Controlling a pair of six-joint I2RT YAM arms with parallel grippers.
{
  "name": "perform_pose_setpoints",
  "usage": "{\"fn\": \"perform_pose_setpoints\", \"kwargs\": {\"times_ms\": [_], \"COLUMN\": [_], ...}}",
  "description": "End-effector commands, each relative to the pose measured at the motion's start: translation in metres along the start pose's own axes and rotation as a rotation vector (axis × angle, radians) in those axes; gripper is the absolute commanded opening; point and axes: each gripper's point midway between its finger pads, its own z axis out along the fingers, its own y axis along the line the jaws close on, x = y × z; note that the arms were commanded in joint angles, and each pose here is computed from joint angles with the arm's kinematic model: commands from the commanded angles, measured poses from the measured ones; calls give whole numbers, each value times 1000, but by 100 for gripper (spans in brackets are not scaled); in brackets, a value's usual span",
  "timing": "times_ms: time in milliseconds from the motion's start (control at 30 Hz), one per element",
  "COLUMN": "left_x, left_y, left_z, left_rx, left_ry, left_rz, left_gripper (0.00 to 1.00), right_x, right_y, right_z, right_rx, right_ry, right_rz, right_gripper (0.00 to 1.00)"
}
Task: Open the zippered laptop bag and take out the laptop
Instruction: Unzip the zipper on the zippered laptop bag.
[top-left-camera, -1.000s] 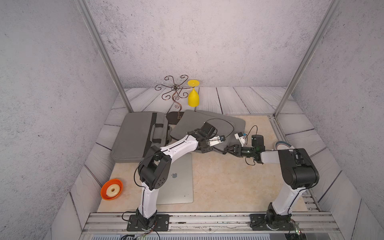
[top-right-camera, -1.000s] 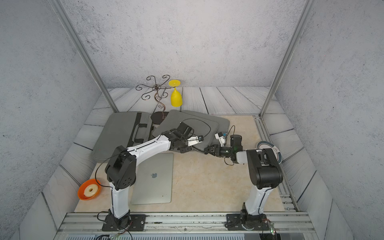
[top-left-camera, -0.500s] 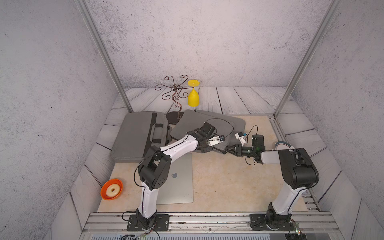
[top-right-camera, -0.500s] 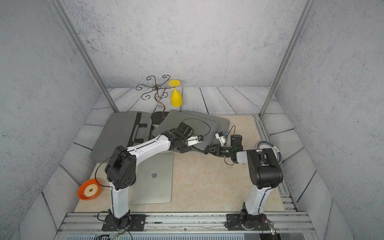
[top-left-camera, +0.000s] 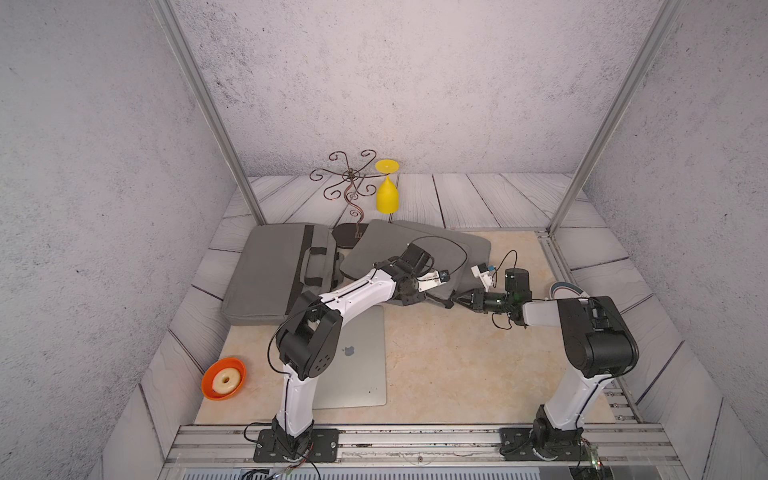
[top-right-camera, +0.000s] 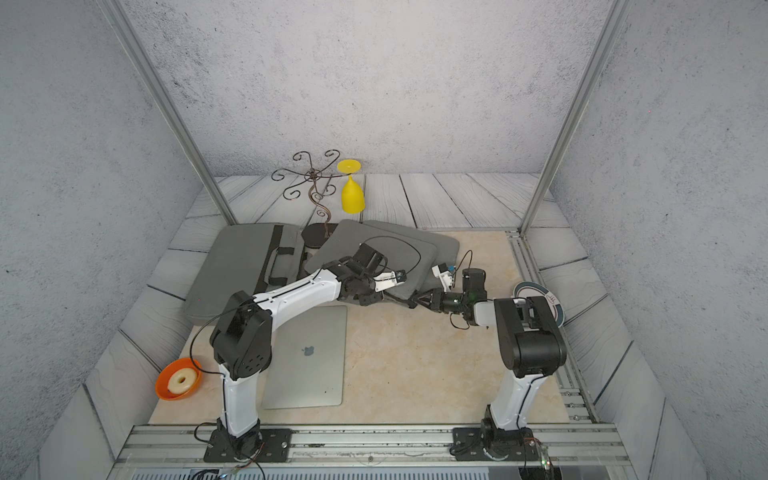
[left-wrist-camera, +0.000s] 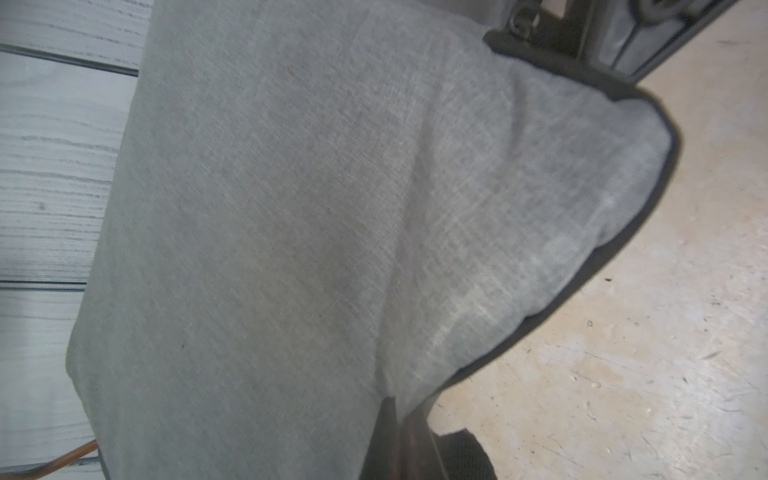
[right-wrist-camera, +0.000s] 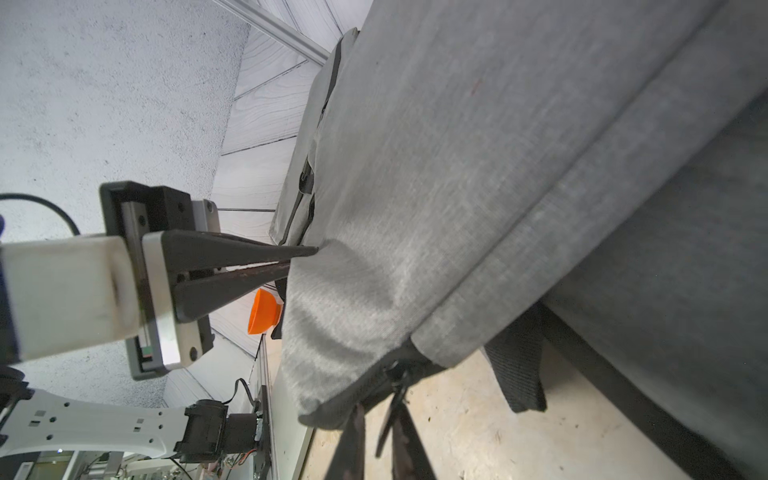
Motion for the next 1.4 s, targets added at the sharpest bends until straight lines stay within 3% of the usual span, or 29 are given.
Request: {"fn": "perform_pose_setpoints", "kwargs": {"times_ms": [0, 100, 400, 800, 1367], "left_x": [-4, -4, -12, -33, -57], "left_y": [16, 15, 12, 14, 5], "left_z": [-5, -3, 7, 8, 16], "left_rx": [-36, -29, -3, 63, 96], "left_ry": [-14, -14, -40, -69, -87], "left_rz": [-27, -42, -157, -355, -438], "left_gripper": [0, 0, 0, 0, 0], "right_x": [-9, -6, 12, 20, 48], "right_y": [5, 3, 2, 16, 29], "right_z": [3, 1, -11, -18, -10], "right_rx": [-35, -10, 136, 256, 359], "right_ry": [-8, 3, 76, 39, 83], "right_rz": [-49, -63, -176, -356, -506], "right_gripper": [6, 0, 0, 0, 0]}}
